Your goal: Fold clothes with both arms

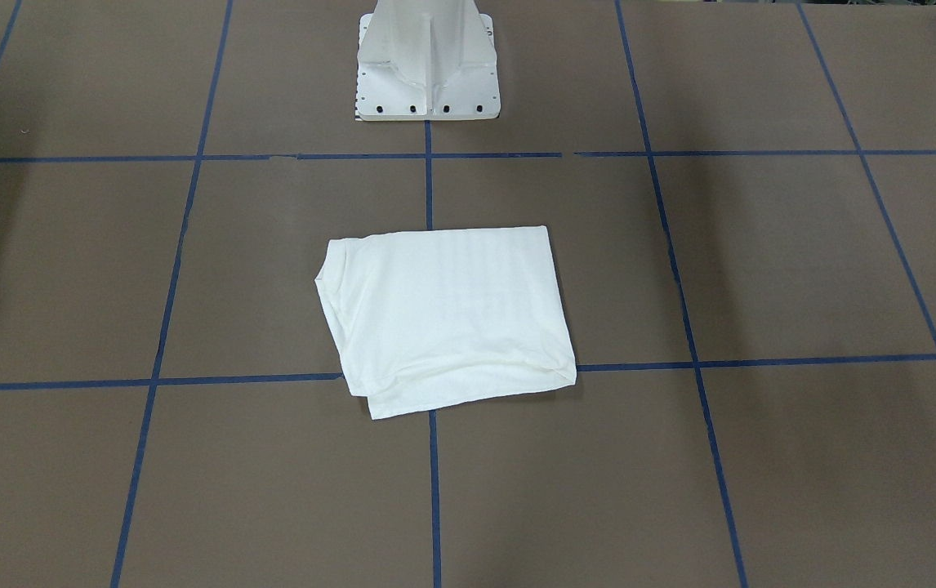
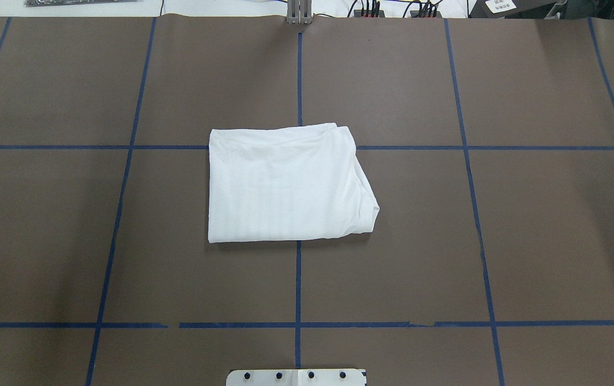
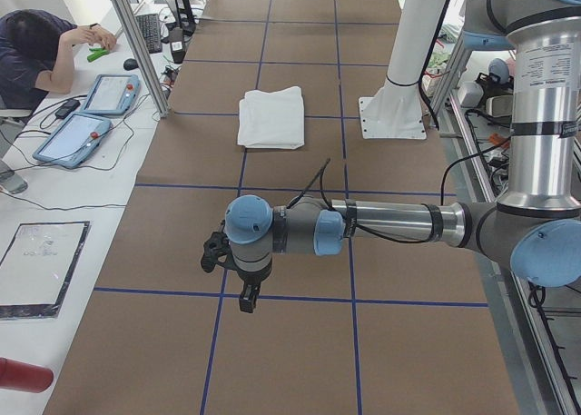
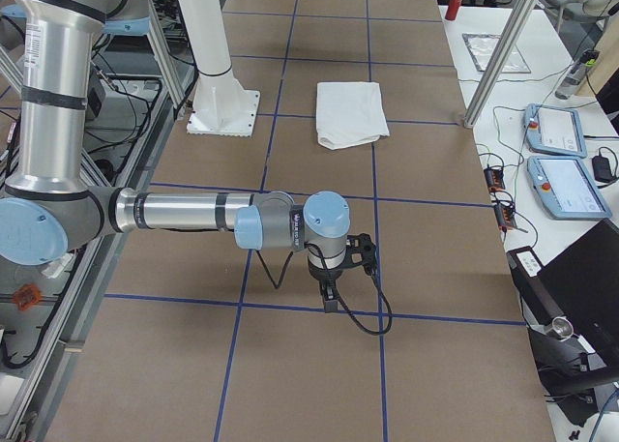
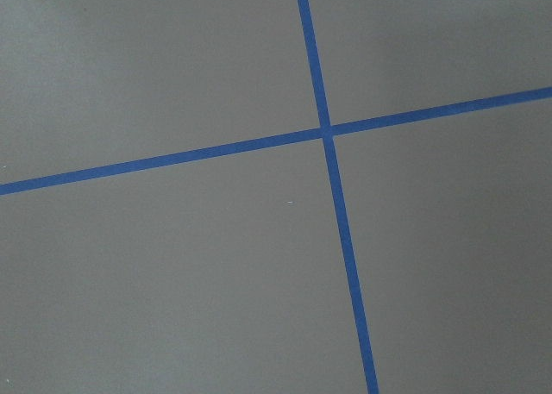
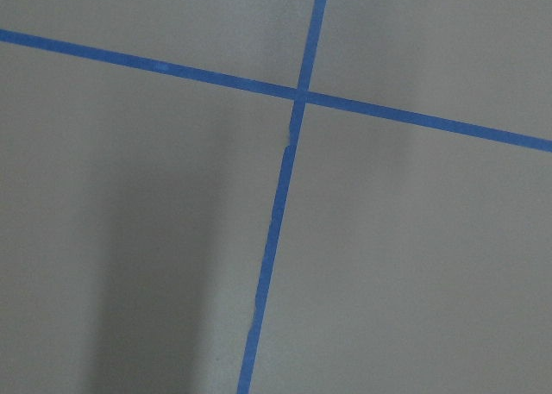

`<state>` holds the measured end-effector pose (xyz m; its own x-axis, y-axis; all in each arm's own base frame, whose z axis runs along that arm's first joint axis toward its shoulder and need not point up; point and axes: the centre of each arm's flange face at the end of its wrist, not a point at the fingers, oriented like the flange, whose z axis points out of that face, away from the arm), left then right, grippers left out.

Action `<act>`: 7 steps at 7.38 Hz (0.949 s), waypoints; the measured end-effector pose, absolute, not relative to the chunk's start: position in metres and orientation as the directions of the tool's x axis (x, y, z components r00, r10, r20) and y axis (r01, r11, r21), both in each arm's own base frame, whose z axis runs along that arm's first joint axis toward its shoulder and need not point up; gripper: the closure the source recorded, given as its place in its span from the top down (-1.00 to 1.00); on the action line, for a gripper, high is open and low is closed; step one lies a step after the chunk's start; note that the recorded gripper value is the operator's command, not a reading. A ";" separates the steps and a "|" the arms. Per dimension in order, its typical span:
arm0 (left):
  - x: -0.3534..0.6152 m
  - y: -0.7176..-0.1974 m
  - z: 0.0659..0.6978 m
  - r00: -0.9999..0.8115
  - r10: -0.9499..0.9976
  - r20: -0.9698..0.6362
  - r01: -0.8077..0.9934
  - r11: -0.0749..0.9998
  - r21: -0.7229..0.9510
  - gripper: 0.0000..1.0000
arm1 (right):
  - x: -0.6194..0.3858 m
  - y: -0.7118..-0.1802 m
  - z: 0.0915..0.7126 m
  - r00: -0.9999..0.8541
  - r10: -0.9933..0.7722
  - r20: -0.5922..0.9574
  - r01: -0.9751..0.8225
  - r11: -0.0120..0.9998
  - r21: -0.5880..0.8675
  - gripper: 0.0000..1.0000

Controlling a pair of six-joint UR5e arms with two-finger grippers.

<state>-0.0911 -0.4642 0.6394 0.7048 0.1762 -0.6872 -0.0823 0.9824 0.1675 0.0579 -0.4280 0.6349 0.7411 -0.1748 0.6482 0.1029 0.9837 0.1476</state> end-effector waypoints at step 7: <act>-0.091 -0.464 0.639 0.703 0.178 -0.688 -0.082 0.982 0.170 1.00 | 0.059 -0.430 0.636 0.756 -0.075 0.650 0.028 0.996 0.083 1.00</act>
<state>-0.0910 -0.4643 0.6394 0.7031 0.1783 -0.6884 -0.0823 0.9820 0.1702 0.0588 -0.4303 0.6361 0.7562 -0.0753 0.6500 0.0281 0.9962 0.0827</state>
